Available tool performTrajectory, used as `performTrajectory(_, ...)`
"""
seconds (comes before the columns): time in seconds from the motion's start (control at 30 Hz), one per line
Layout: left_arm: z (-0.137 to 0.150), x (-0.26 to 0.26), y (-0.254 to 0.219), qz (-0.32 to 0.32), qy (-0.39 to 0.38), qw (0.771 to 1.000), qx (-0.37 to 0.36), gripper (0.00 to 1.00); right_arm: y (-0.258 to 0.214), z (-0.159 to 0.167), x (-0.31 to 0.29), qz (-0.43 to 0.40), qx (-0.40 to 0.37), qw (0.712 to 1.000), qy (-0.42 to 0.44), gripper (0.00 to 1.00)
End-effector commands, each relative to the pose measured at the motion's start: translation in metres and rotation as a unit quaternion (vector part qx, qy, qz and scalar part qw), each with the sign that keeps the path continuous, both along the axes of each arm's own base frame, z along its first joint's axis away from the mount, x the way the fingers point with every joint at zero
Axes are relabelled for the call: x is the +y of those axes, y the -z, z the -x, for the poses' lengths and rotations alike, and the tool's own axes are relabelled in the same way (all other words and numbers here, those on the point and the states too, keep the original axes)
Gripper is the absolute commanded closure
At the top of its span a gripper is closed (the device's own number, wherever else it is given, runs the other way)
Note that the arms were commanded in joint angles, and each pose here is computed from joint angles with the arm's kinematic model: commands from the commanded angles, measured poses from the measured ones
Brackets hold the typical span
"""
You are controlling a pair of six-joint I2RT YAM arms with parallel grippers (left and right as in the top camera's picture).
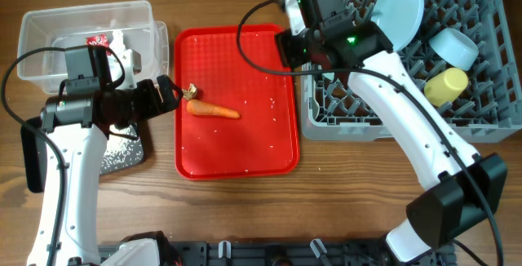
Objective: Sort waste into correct bins and load items into the dishwasher rack
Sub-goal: 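Reach the left gripper to the carrot on the red tray and grasp it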
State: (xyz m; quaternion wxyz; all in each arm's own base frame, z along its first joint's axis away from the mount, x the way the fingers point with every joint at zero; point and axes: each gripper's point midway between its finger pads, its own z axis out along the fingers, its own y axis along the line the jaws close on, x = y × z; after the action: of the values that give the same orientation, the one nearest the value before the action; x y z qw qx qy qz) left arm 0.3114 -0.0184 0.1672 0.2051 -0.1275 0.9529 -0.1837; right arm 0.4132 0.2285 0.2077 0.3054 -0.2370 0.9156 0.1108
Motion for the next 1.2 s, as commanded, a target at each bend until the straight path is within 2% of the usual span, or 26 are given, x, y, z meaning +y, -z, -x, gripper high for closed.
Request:
performTrajectory(0.0,-0.001,0.003,-0.004,-0.002,-0.006,1.0,-0.006,0.0,0.024,0.031,0.052,-0.039,0.049,0.989,-0.131,0.35)
performTrajectory(0.13,0.001,0.004,-0.003,0.0,-0.022,1.0,0.003,0.0,0.049,0.044,0.08,-0.01,0.054,0.982,-0.183,0.27)
performTrajectory(0.33,0.001,0.004,-0.002,0.012,-0.045,0.999,0.013,0.0,0.067,0.026,0.084,0.017,0.041,0.992,-0.115,0.24)
performTrajectory(0.4,0.001,0.004,0.0,0.024,-0.066,0.997,0.024,0.0,0.065,0.016,0.075,0.032,0.027,0.996,-0.079,0.2)
performTrajectory(0.53,-0.001,0.001,0.009,0.05,-0.111,0.991,0.056,0.0,0.044,-0.007,0.042,0.051,-0.01,0.998,0.025,0.16)
performTrajectory(0.8,-0.015,-0.044,0.04,0.105,-0.193,0.966,0.139,0.0,-0.035,-0.025,-0.038,0.006,-0.065,0.991,0.118,0.15)
performTrajectory(0.97,-0.02,-0.063,0.073,0.054,-0.247,0.953,0.166,0.0,-0.051,-0.021,-0.099,0.005,-0.054,0.981,0.186,0.15)
performTrajectory(1.17,-0.027,-0.071,0.107,0.024,-0.312,0.932,0.185,0.0,-0.038,-0.01,-0.148,0.03,-0.009,0.972,0.234,0.15)
